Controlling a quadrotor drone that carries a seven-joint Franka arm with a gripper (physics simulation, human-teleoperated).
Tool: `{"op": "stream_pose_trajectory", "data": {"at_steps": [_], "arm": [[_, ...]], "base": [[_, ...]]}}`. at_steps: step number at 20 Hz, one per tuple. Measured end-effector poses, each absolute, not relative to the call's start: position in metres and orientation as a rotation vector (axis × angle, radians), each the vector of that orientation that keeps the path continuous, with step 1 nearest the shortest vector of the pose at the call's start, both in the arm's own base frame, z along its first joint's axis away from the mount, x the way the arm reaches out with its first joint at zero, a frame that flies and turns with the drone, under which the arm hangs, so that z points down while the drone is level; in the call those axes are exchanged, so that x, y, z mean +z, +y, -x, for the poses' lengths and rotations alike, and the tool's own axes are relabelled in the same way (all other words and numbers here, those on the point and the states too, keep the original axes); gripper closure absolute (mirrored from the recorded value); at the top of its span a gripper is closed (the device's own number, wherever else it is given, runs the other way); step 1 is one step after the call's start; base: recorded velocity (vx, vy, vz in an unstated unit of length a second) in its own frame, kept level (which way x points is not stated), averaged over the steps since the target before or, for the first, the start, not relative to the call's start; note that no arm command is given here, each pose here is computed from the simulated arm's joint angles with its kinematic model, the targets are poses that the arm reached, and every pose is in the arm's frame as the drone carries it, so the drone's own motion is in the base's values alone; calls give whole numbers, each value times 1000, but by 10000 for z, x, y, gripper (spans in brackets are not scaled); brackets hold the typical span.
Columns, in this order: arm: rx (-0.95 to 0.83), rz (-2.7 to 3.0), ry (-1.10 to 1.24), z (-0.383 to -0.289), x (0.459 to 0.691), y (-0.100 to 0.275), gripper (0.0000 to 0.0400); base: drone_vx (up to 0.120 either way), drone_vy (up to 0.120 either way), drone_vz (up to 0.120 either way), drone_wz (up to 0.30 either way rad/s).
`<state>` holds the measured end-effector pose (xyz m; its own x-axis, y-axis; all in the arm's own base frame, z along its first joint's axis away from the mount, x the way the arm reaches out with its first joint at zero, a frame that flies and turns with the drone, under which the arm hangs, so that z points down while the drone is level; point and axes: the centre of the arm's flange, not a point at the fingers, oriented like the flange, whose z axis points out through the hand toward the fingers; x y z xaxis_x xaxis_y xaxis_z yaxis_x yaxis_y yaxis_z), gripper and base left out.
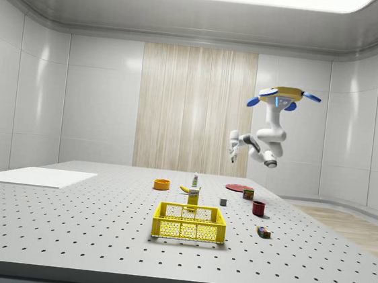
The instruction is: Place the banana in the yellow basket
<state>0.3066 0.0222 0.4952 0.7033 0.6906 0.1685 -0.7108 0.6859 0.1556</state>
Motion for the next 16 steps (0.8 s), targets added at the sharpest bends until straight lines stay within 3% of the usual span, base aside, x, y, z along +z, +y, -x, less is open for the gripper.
{"op": "stream_pose_trajectory", "data": {"at_steps": [6,10,16], "arm": [[785,-73,-35,-3065,4924,74,0],[785,-36,-18,-3065,4920,35,0],[784,-12,-8,-3065,4918,10,0]], "base": [[120,0,-120,0],[120,-100,-120,0],[120,0,-20,0]]}}
